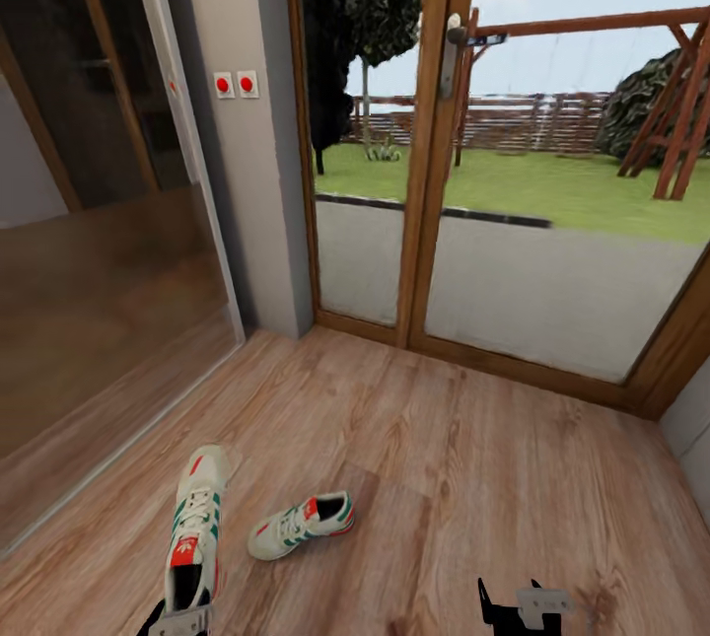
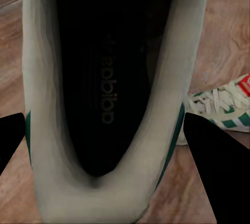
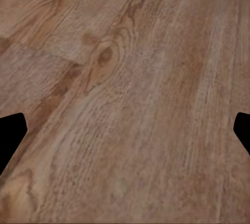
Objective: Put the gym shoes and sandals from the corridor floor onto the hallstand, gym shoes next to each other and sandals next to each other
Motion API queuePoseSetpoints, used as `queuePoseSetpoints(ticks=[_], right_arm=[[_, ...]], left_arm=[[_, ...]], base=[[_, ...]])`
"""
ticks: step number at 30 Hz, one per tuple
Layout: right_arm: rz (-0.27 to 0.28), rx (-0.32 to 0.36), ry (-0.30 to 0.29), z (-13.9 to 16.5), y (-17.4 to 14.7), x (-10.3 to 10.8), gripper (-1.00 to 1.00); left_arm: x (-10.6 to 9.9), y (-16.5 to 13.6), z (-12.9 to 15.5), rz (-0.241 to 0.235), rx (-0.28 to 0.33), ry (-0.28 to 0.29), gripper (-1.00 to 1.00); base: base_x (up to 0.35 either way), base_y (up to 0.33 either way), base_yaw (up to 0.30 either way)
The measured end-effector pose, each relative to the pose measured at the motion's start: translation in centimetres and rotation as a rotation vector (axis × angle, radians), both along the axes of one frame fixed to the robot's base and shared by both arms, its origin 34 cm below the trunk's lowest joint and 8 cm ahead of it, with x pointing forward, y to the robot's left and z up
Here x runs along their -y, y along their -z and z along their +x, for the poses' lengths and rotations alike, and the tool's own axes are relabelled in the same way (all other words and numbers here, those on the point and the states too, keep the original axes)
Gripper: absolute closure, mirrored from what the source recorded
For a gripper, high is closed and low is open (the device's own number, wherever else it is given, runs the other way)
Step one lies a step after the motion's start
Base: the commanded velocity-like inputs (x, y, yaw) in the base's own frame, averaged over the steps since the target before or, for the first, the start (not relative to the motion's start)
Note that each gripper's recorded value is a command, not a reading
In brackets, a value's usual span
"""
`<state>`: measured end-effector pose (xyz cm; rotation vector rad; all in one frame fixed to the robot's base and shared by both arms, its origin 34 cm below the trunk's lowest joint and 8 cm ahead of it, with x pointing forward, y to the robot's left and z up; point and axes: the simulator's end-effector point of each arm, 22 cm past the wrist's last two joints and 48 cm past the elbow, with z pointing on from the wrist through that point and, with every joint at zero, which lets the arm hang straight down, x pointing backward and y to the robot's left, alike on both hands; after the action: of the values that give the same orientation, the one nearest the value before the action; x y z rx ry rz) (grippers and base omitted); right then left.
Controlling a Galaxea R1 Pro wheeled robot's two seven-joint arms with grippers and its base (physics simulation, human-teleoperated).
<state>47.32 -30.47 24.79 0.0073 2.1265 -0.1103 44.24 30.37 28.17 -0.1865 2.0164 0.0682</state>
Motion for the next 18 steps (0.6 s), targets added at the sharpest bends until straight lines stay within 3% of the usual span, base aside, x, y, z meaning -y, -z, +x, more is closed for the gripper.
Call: queuePoseSetpoints(ticks=[3, 6, 12, 18], right_arm=[[0.0, 0.0, 0.0, 0.0, 0.0, 0.0, -1.0], [0.001, 0.0, -0.001, 0.0, 0.0, 0.0, -1.0], [0.002, 0.0, -0.002, 0.0, 0.0, -0.1, -1.0], [0.003, 0.001, -0.002, 0.0, 0.0, -0.2, -1.0]], left_arm=[[-1.3, -0.1, -0.5, -0.037, 0.011, -0.077, 1.0], [-1.0, 0.0, -0.6, -0.046, 0.011, -0.076, 1.0], [-0.9, 0.0, -0.6, -0.047, 0.011, -0.078, 1.0], [-1.0, 0.0, -0.6, -0.047, 0.01, -0.081, 1.0]], base=[[0.0, 0.0, 0.277], [0.035, -0.007, 0.277], [0.246, -0.131, 0.269], [0.285, -0.17, 0.064]])
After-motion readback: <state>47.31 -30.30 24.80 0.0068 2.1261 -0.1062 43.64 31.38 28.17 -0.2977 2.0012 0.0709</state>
